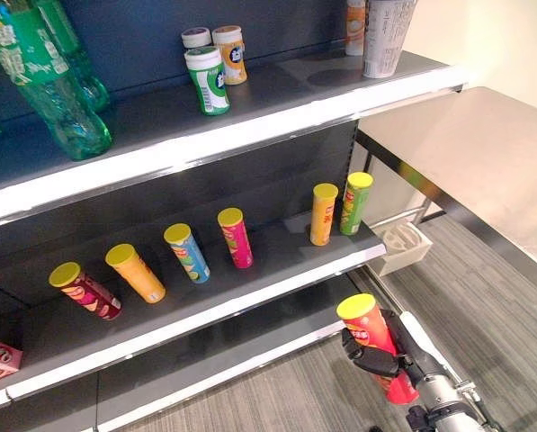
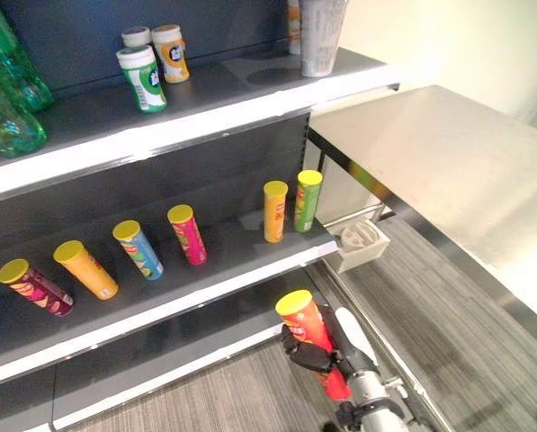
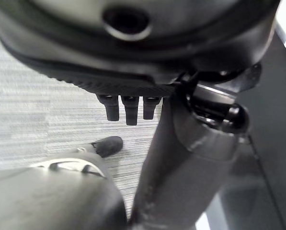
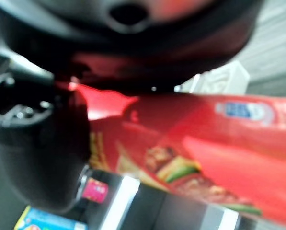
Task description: Put the goods on the table back onto the shelves and tidy them up.
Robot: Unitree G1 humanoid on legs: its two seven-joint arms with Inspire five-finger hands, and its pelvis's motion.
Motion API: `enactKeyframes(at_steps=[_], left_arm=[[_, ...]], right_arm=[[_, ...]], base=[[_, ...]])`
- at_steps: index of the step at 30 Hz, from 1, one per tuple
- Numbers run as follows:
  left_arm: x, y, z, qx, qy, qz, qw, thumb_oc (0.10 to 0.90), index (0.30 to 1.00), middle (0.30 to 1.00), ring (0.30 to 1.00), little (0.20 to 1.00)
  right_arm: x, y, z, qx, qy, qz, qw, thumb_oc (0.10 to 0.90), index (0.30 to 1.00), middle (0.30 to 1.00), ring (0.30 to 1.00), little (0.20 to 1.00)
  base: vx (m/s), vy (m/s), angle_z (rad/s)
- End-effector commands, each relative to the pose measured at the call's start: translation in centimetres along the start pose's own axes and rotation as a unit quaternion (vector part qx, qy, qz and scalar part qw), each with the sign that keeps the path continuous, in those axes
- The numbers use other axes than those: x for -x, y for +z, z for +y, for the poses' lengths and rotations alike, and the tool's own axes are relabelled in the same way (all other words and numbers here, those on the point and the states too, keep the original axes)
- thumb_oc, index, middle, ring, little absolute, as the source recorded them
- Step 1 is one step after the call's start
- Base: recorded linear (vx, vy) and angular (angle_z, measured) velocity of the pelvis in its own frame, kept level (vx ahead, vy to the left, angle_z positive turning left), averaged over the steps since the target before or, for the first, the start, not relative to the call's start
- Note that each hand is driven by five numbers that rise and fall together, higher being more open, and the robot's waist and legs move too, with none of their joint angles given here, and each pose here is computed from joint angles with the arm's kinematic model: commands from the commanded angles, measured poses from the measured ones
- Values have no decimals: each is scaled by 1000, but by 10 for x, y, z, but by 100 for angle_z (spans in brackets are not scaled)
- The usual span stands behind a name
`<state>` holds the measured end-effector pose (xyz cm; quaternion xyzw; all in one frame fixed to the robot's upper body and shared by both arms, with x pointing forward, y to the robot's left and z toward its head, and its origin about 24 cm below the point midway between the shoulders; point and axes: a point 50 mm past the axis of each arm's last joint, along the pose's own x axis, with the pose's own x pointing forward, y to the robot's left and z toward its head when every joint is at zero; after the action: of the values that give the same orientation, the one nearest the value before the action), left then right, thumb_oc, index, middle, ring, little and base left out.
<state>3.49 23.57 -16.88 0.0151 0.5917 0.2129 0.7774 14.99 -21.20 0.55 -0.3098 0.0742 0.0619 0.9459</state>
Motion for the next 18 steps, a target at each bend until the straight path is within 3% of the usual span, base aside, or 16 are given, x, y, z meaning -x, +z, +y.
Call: enactKeyframes(at_steps=[1,10,18], left_arm=[[-4,20,13,-6,32,-28,999,800,900,900,900,900],[-2,3,15,0,34,1,999,800,900,900,900,900],[3,-17,-1,3,5,29,1000,800,900,900,900,900]], right_arm=[[-24,52,-26,-5,-92,-149,985,400,300,300,300,300],[-31,59,-12,-66,-85,-168,980,400,300,300,300,300],[-80,70,8,-95,-113,-168,975,400,300,300,300,300]], base=[[-6,59,2],[24,13,1],[57,1,4]])
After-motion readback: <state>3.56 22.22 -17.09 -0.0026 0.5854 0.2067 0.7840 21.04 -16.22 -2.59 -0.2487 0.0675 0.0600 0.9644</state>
